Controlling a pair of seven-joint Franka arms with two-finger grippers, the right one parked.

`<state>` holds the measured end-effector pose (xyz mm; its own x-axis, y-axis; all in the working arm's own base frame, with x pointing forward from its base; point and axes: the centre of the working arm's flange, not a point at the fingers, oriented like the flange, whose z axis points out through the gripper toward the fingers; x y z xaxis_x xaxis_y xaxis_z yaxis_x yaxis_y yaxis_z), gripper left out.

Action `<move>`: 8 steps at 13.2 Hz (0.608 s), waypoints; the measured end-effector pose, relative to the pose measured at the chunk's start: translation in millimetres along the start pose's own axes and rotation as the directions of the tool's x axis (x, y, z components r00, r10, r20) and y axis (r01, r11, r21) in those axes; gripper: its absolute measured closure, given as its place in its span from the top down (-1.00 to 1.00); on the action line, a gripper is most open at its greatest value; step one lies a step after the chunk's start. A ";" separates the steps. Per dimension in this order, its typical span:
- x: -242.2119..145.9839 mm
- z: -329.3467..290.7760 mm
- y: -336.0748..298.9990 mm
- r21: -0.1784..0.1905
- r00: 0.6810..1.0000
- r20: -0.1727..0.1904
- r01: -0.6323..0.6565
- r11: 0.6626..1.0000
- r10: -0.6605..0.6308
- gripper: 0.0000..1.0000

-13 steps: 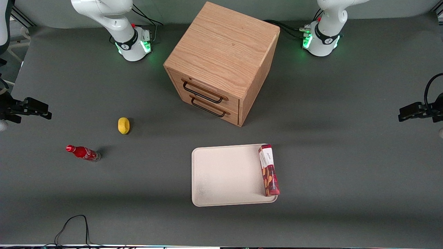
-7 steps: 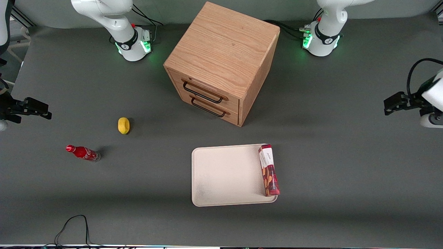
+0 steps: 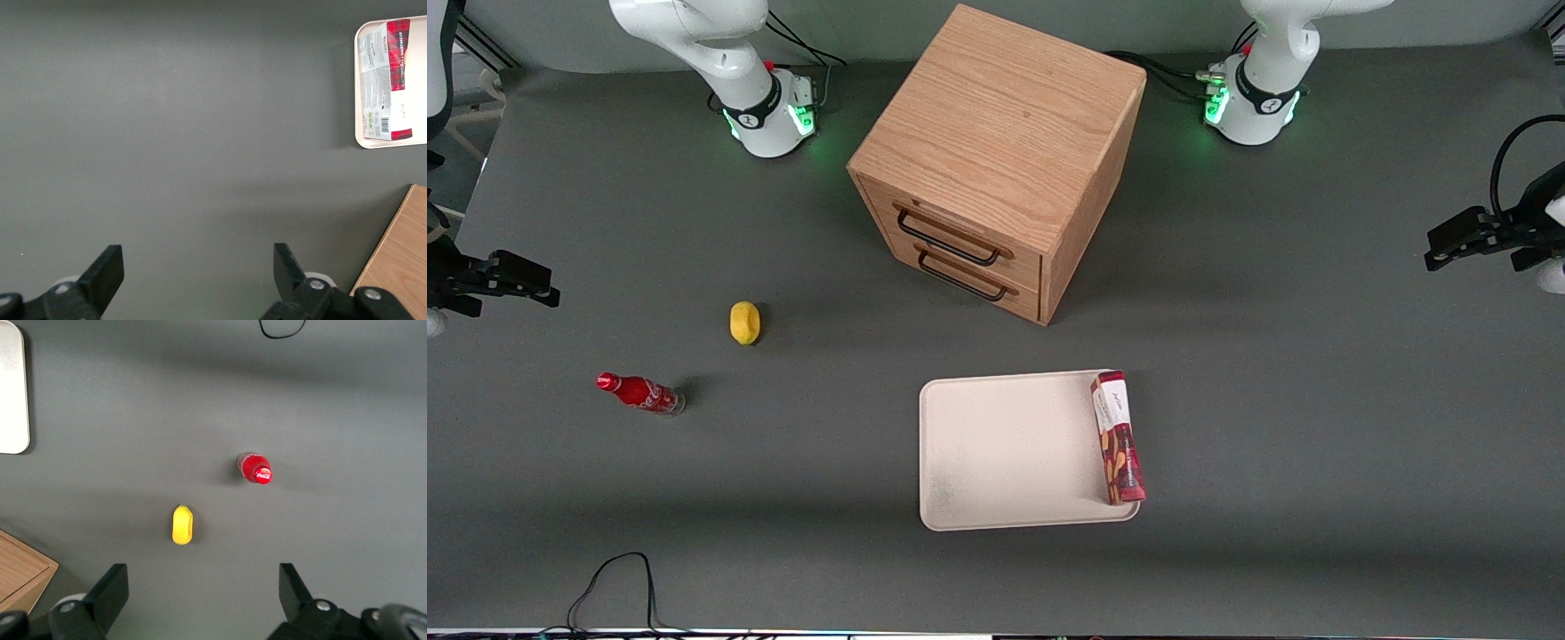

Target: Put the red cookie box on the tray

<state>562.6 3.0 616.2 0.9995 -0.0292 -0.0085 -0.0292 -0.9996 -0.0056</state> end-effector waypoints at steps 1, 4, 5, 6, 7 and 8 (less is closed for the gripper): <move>0.1 -0.1 3.9 0.000 1.000 0.000 -0.007 1.000 0.007 1.00; -0.1 0.4 11.5 -0.001 1.000 0.004 -0.020 1.000 0.020 1.00; -0.3 0.7 12.2 -0.002 1.000 0.007 -0.021 1.000 0.021 1.00; -0.5 0.9 12.5 -0.003 1.000 0.008 -0.022 1.000 0.022 1.00; -0.6 1.0 12.6 -0.003 1.000 0.009 -0.022 1.000 0.022 1.00; -0.6 1.0 12.9 -0.003 1.000 0.010 -0.022 1.000 0.022 1.00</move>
<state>561.6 -9.8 615.1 0.9985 -0.0514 -0.0185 -0.0514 -0.9987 -0.0019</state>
